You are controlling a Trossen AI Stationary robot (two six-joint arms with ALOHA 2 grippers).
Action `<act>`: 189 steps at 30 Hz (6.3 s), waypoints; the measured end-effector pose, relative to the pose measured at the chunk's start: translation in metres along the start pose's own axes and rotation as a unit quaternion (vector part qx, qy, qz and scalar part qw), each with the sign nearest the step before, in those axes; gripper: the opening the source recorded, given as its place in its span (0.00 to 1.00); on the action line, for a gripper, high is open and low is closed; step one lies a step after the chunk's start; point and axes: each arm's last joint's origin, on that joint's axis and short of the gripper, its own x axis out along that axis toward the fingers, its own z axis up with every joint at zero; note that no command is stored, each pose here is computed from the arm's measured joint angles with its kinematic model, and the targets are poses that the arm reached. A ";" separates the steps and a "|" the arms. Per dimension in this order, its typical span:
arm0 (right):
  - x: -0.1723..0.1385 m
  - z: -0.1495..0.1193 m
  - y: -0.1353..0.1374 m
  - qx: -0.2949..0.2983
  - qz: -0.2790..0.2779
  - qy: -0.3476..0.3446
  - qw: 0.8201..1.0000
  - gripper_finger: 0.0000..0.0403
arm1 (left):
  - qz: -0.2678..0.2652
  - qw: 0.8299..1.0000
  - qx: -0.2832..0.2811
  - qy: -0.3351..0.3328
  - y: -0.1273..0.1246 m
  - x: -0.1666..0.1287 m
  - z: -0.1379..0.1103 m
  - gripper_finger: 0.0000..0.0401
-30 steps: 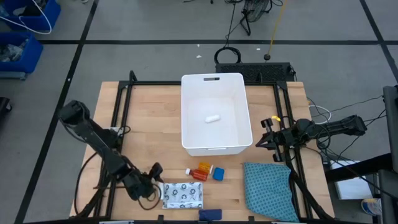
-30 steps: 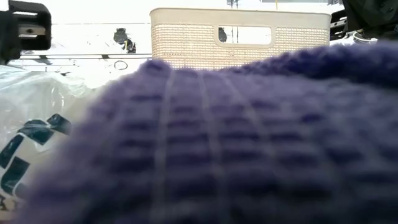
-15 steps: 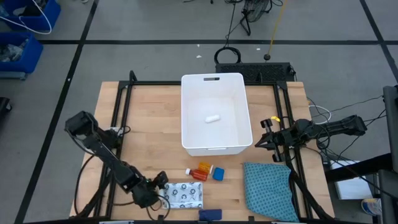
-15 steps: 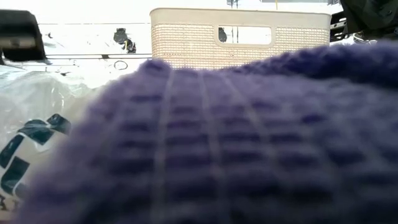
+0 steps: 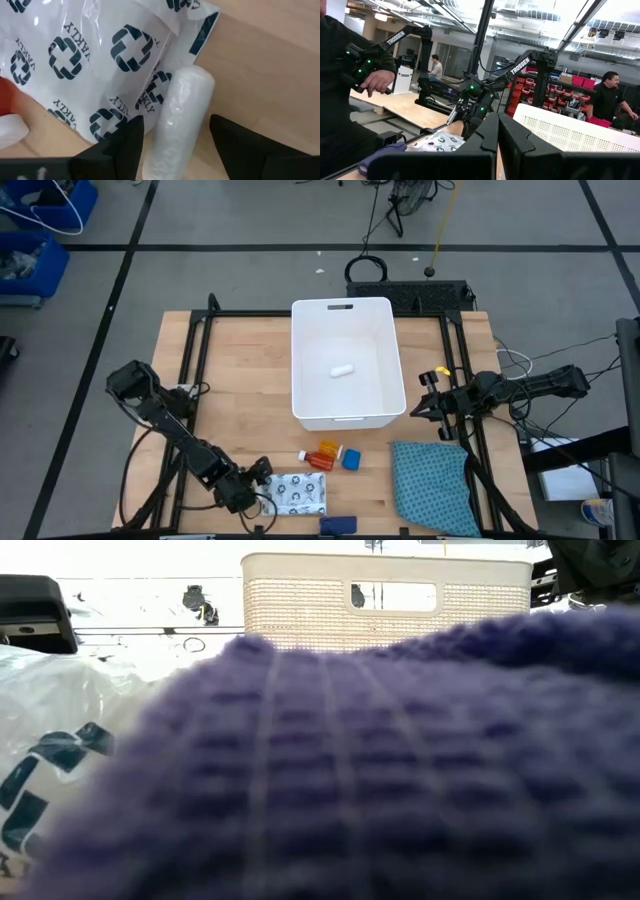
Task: Pick & place medical supplies in basket/bin
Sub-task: Put the rolled white gauze into the white container, then put the rolled blue bandage into the white container
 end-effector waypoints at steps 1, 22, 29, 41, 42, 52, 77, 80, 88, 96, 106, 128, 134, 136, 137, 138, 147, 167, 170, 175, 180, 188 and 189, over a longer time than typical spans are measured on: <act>0.000 0.000 0.000 0.000 0.000 0.000 1.000 0.00 | 0.000 1.000 -0.003 -0.001 0.000 0.000 0.000 0.55; 0.000 0.000 0.000 -0.003 0.000 0.000 1.000 0.00 | 0.012 0.988 -0.141 0.061 -0.004 -0.038 -0.016 0.18; 0.000 0.001 0.000 -0.005 -0.001 -0.005 1.000 0.00 | 0.135 0.977 -0.160 0.037 0.010 -0.103 -0.034 0.12; 0.000 0.003 0.000 -0.020 -0.003 -0.013 1.000 0.00 | 0.352 0.899 -0.213 -0.150 0.035 -0.233 -0.100 0.13; 0.000 0.003 0.000 -0.020 -0.003 -0.013 1.000 0.00 | 0.367 0.886 -0.229 -0.164 0.036 -0.240 -0.106 0.12; 0.000 0.003 0.000 -0.022 -0.003 -0.013 1.000 0.00 | 0.487 0.753 -0.341 -0.282 0.040 -0.293 -0.140 0.14; 0.000 0.010 -0.002 -0.042 -0.010 -0.048 0.998 0.00 | 0.492 0.696 -0.355 -0.383 0.191 -0.271 -0.098 0.12; -0.001 0.011 -0.002 -0.043 -0.011 -0.053 0.998 0.00 | 0.449 0.713 -0.379 -0.381 0.234 -0.258 -0.107 0.12; -0.001 0.011 -0.002 -0.057 -0.012 -0.057 0.997 0.00 | 0.325 0.785 -0.397 -0.346 0.333 -0.190 -0.129 0.12; -0.001 0.010 -0.002 -0.055 -0.010 -0.051 0.997 0.00 | 0.229 0.812 -0.478 -0.244 0.388 -0.114 -0.156 0.12; 0.000 0.009 -0.002 -0.069 -0.010 -0.047 0.996 0.00 | 0.178 0.889 -0.401 -0.132 0.398 -0.066 -0.147 0.12; 0.000 0.009 -0.002 -0.099 -0.011 -0.047 0.994 0.00 | 0.103 0.902 -0.415 -0.059 0.392 0.011 -0.185 0.12; 0.000 0.009 -0.001 -0.097 -0.011 -0.047 0.994 0.00 | 0.105 0.909 -0.398 -0.061 0.391 0.008 -0.177 0.26; 0.000 0.009 -0.001 -0.094 -0.010 -0.047 0.994 0.00 | 0.109 0.910 -0.395 -0.065 0.391 0.003 -0.174 0.34; 0.000 0.009 -0.001 -0.094 -0.010 -0.047 0.994 0.00 | 0.107 0.910 -0.395 -0.064 0.390 0.002 -0.172 0.38; 0.000 0.009 -0.001 -0.094 -0.010 -0.047 0.994 0.00 | 0.109 0.910 -0.394 -0.065 0.390 0.001 -0.171 0.43; 0.000 0.009 -0.001 -0.093 -0.011 -0.045 0.995 0.00 | 0.164 0.910 -0.373 -0.070 0.393 -0.036 -0.154 0.79; 0.000 0.008 -0.003 -0.092 -0.036 -0.037 0.994 0.00 | 0.239 0.916 -0.295 -0.125 0.283 -0.254 -0.097 0.16; 0.000 0.008 -0.003 -0.092 -0.036 -0.037 0.994 0.00 | 0.206 0.924 -0.262 -0.185 0.256 -0.257 -0.101 0.03; 0.000 0.008 -0.003 -0.092 -0.036 -0.037 0.994 0.00 | 0.271 0.896 -0.254 -0.243 0.211 -0.250 -0.119 0.02; 0.000 0.008 -0.003 -0.091 -0.035 -0.034 0.995 0.00 | 0.327 0.849 -0.272 -0.313 0.170 -0.220 -0.146 0.02; 0.000 0.005 -0.002 -0.088 -0.032 -0.019 0.995 0.00 | 0.358 0.785 -0.329 -0.385 0.129 -0.159 -0.178 0.01; 0.000 0.005 -0.002 -0.088 -0.032 -0.018 0.995 0.00 | 0.361 0.779 -0.328 -0.393 0.125 -0.153 -0.180 0.01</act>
